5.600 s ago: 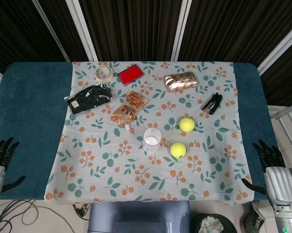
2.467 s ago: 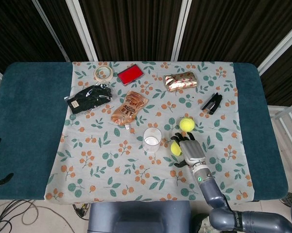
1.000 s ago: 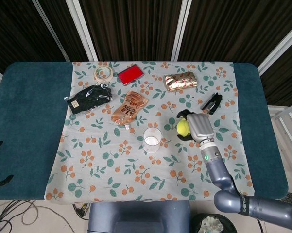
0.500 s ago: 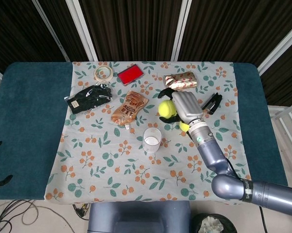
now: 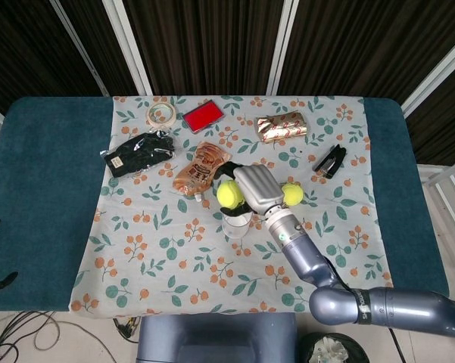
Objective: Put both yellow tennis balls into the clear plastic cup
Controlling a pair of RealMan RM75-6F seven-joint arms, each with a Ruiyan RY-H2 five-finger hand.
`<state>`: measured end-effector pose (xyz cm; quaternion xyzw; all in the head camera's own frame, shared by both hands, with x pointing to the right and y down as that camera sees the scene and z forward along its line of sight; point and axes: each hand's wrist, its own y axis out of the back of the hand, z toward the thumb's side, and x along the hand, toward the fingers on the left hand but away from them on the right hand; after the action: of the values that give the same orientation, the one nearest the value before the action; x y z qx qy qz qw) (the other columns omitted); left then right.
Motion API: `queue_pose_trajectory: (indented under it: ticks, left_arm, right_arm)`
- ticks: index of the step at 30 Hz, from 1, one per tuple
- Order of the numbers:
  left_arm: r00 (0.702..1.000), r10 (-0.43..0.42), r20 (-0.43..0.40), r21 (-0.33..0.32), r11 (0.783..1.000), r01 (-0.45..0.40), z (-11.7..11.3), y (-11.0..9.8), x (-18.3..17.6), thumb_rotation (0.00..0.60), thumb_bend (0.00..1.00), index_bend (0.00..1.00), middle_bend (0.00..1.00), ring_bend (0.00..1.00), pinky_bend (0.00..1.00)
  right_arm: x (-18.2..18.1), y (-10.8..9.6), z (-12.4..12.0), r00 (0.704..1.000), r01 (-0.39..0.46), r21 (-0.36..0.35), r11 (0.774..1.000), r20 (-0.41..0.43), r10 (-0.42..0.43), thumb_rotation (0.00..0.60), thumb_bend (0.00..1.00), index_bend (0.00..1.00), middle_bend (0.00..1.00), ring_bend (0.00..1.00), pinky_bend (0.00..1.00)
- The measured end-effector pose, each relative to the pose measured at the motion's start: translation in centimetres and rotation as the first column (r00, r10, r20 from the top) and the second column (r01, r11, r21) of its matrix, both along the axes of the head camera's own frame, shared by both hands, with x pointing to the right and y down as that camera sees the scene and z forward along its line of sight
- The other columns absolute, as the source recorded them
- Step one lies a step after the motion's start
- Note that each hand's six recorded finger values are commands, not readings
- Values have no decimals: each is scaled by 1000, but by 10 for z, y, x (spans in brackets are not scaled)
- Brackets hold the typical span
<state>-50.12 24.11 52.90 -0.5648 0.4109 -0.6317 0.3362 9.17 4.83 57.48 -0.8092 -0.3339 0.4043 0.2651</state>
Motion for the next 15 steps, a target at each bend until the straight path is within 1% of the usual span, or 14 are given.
queue_pose_trajectory:
  ticks: [2, 6, 8, 11, 15]
  left_arm:
    - [1000, -1, 0, 1, 1000, 1, 0, 0, 0, 600, 41, 133, 0, 0, 102]
    - [1000, -1, 3, -1, 1000, 1, 0, 0, 0, 600, 41, 133, 0, 0, 103]
    - [1000, 1, 3, -4, 1000, -1, 1, 0, 1, 600, 40, 133, 0, 0, 103]
    - [1000, 4, 4, -2, 1000, -4, 1, 0, 1, 600, 40, 133, 0, 0, 103]
    - [1000, 4, 5, -2, 1000, -4, 1, 0, 1, 600, 41, 134, 0, 0, 103]
  right_arm:
    - [0, 4, 4, 1000, 13, -8, 1000, -15, -13, 600, 505, 379, 318, 509, 26]
    - [1, 7, 10, 999, 21, -25, 999, -38, -22, 600, 491, 358, 295, 480, 14]
    - [4, 7, 12, 998, 23, -34, 999, -54, -25, 600, 451, 341, 275, 448, 5]
    - [8, 9, 16, 997, 29, -53, 998, -76, -33, 600, 348, 302, 228, 386, 0]
    - [12, 11, 18, 993, 48, -82, 995, -102, -56, 600, 277, 240, 172, 326, 0]
